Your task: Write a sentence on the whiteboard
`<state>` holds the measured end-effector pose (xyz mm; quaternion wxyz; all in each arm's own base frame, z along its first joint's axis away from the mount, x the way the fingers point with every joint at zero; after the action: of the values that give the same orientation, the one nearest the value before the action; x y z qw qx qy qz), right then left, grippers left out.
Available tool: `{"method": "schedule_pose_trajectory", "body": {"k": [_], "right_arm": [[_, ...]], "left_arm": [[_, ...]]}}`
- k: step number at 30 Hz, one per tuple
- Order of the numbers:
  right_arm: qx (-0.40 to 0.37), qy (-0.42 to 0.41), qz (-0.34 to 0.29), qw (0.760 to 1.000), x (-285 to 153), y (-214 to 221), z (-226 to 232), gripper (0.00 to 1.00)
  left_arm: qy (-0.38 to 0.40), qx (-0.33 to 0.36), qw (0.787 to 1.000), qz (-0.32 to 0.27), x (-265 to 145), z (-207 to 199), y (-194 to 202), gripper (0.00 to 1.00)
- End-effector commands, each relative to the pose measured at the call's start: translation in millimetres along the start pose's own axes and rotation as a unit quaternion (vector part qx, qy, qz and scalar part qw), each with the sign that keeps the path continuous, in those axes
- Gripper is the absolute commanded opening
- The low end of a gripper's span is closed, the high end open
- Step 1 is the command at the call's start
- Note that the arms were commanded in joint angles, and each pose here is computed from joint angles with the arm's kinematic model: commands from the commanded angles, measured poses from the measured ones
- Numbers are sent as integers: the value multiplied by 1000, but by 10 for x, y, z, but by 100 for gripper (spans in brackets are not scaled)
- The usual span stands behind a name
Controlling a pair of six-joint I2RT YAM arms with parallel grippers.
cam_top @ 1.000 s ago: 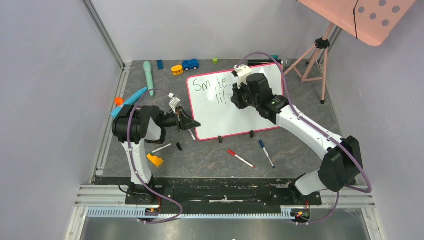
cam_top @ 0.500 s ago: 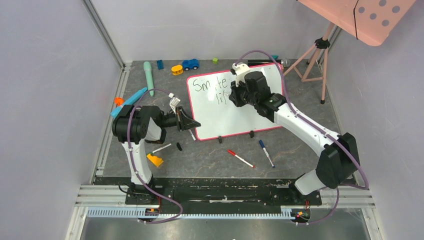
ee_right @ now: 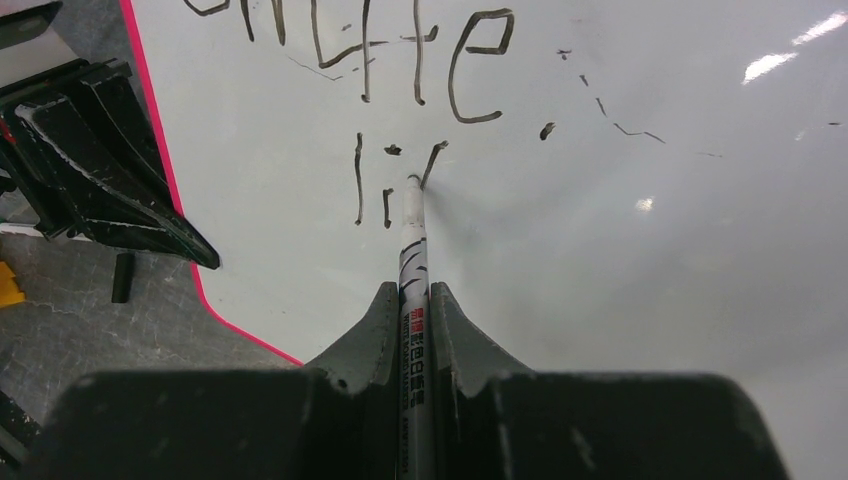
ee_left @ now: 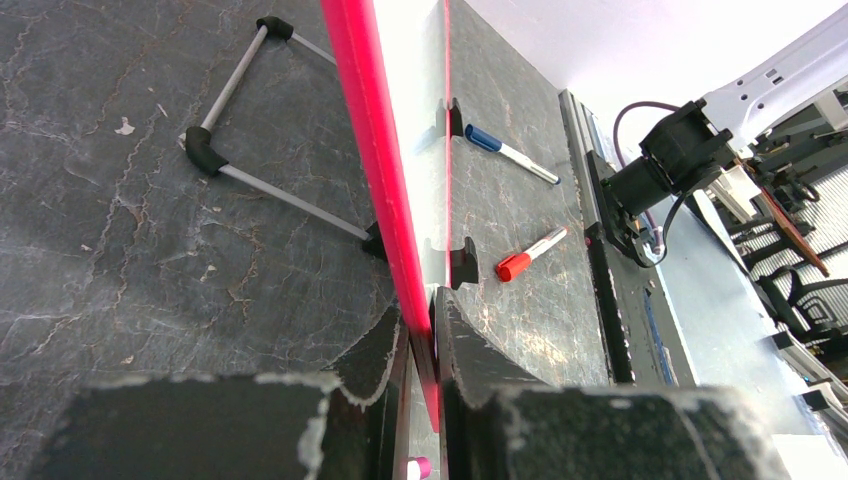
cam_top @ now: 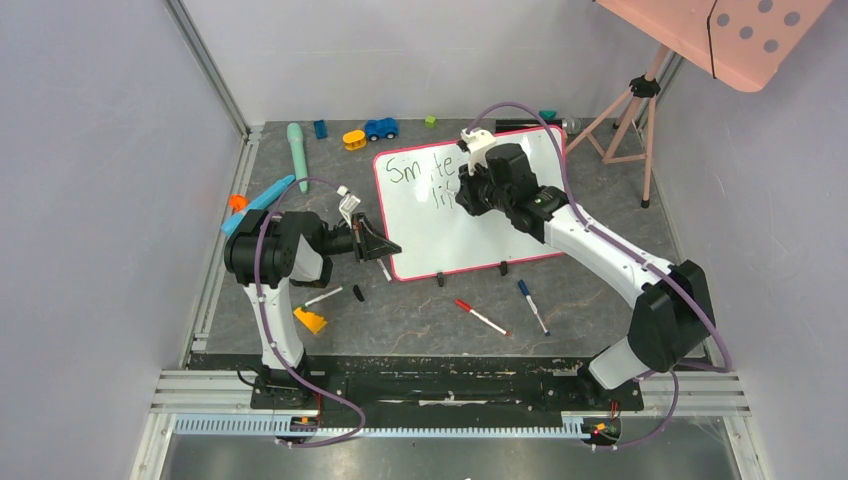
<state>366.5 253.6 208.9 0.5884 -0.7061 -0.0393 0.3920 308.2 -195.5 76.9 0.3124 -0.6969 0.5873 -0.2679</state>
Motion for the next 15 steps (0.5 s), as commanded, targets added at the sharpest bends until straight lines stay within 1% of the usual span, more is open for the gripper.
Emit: {"method": "schedule_pose_trajectory", "body": {"k": [1,7,9,15], "right_arm": [[1,-2,-23,1000,18,-176,5,0],[5,25,-8,1000,7,-113,-80,0],[5,46,-4,999,-8,-93,-148,0],[9,78,-7,997,-74,-116,-253,0]], "left_arm": [[24,70,997,12,15,-34,52,15],[23,71,997,12,15,-34,51,15],[23,71,997,12,14,-34,51,15],[24,72,997,12,14,-35,50,15]]}}
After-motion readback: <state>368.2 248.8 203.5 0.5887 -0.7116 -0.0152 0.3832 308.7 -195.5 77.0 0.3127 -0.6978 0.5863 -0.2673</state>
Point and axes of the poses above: each gripper's point midway between its finger pads, its own x axis out along the fingers, its own z axis along the line the jaws close on, y = z × x, the point moved 1 cm from there along -x, back along the fingers, and after that the axes turned 6 degrees about -x, right-handed, at the moved point
